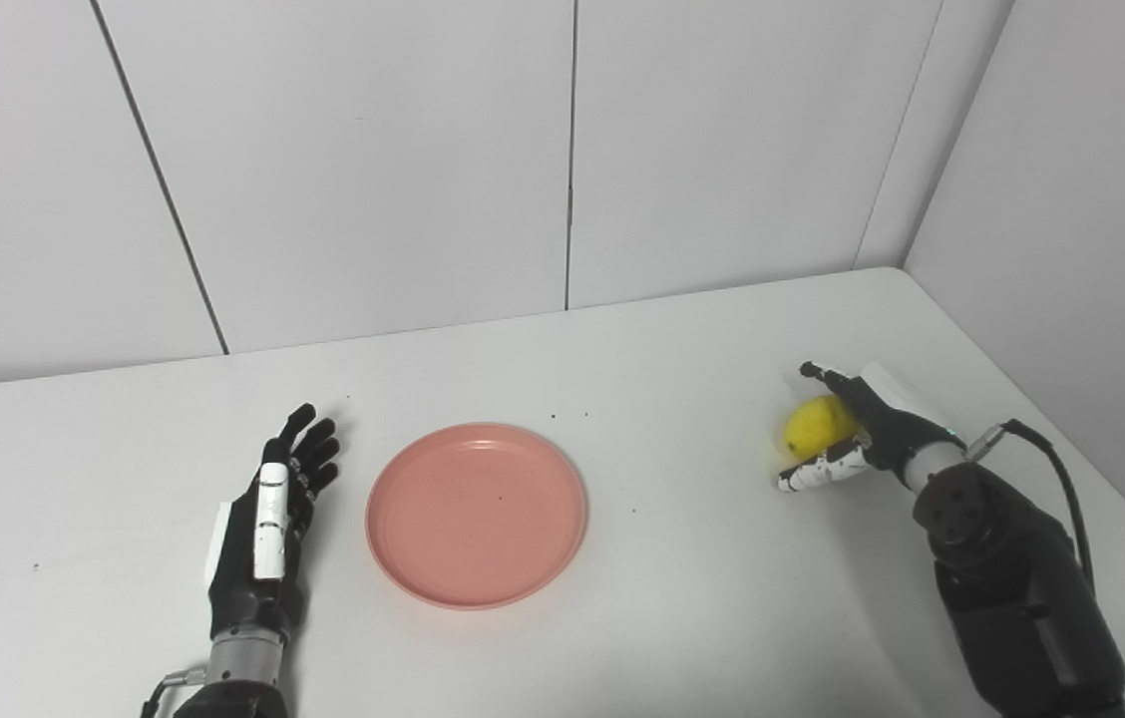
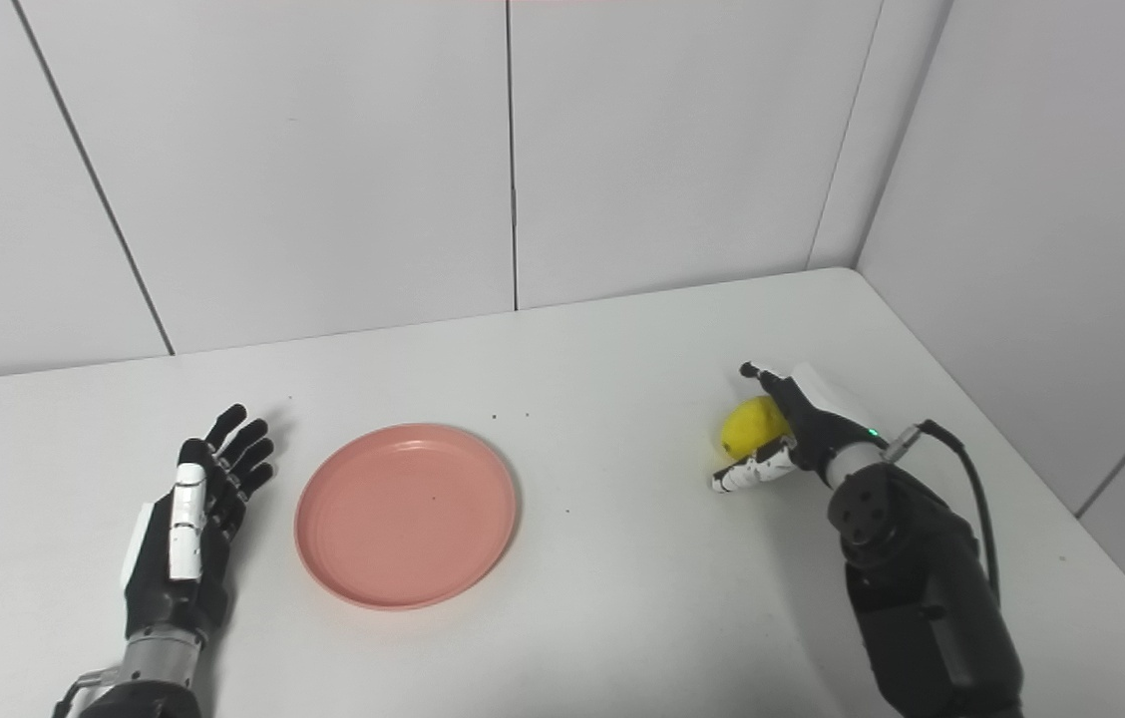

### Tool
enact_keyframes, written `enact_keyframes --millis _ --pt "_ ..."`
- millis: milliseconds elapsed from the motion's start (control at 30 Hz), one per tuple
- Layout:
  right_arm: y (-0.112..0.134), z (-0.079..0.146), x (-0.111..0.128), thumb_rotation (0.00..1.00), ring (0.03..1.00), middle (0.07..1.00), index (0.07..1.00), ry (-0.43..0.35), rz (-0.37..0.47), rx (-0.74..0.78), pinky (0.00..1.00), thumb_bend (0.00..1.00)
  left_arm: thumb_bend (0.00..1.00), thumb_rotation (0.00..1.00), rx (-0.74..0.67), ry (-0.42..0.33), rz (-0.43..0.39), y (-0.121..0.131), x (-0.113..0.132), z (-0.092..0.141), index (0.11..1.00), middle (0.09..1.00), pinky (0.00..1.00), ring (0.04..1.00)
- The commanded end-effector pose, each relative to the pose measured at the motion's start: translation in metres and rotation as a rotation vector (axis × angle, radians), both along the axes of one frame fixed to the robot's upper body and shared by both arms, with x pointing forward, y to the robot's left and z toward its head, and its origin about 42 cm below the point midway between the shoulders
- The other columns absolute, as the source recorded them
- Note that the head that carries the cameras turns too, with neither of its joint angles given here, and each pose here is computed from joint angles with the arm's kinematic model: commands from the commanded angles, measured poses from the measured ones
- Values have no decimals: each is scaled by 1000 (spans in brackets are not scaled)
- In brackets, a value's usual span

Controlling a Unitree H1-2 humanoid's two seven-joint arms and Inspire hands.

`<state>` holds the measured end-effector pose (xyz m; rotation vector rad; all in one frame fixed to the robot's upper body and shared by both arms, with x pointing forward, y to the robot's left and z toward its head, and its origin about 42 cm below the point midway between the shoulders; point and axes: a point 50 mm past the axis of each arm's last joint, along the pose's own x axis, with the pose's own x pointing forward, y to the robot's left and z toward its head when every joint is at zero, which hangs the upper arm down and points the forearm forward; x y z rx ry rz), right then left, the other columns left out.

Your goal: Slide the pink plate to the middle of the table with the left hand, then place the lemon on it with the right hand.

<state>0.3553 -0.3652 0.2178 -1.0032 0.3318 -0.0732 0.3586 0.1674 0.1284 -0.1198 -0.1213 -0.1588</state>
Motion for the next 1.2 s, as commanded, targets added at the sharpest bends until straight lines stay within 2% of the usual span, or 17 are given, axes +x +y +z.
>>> enact_keyframes --millis 0,100,133,167,233,267,333,400,467,500,600,633,700,733,800,967,1167 --pt "-6 13 5 109 899 926 906 -15 -6 -32 760 941 575 1000 -13 -39 -9 -2 4 10 870 882 905 892" --pt "-7 11 6 89 850 899 897 -2 -14 -38 685 924 570 1000 -15 -37 -8 -2 4 11 870 883 906 892" --pt "-8 10 6 78 742 826 887 1 -17 -38 578 913 560 1000 -14 -39 -7 -2 4 11 867 881 904 890" --pt "-7 10 6 68 707 797 878 4 -17 -39 538 908 557 1000 -13 -40 -7 -3 4 11 866 880 903 890" --pt "-7 9 6 49 712 784 860 0 -14 -41 532 904 558 1000 -14 -40 -8 -3 4 11 864 880 903 890" --pt "-6 8 6 25 573 681 839 -5 -12 -42 421 879 560 1000 -15 -40 -8 -3 3 11 865 881 904 890" --pt "-6 7 6 5 461 609 803 -19 -5 -50 330 842 561 1000 -17 -40 -10 -3 3 12 868 882 904 891" --pt "-5 8 6 1 448 615 777 -32 8 -65 319 827 563 1000 -19 -39 -10 -3 3 12 870 884 906 893" --pt "-5 8 6 0 508 686 734 -52 19 -82 374 784 561 1000 -25 -38 -9 -4 3 12 871 884 907 893" --pt "-5 9 5 0 476 572 707 -64 21 -89 322 636 556 1000 -27 -38 -9 -4 3 12 870 883 905 892" --pt "-5 9 5 0 456 502 668 -106 12 -117 280 545 553 1000 -24 -37 -7 -4 3 12 869 883 900 892" --pt "-4 9 5 0 420 515 650 -119 11 -125 266 533 556 1000 -23 -36 -8 -4 3 12 869 883 901 892" --pt "-3 9 5 0 442 495 628 -147 3 -130 257 531 559 1000 -23 -36 -8 -4 3 12 869 883 906 893" --pt "-2 9 5 0 403 496 570 -161 -2 -129 279 519 557 1000 -23 -37 -8 -4 3 12 869 883 905 893" --pt "-1 8 5 0 380 496 537 -194 -18 -123 282 512 553 1000 -22 -39 -8 -4 4 12 868 882 905 893" --pt "4 10 5 0 344 454 541 -292 -31 -82 219 506 554 1000 -17 -43 -10 -5 3 12 869 882 901 893" --pt "16 18 1 0 429 481 487 -398 -32 -44 164 517 564 1000 5 -40 7 -8 2 13 861 873 870 880"
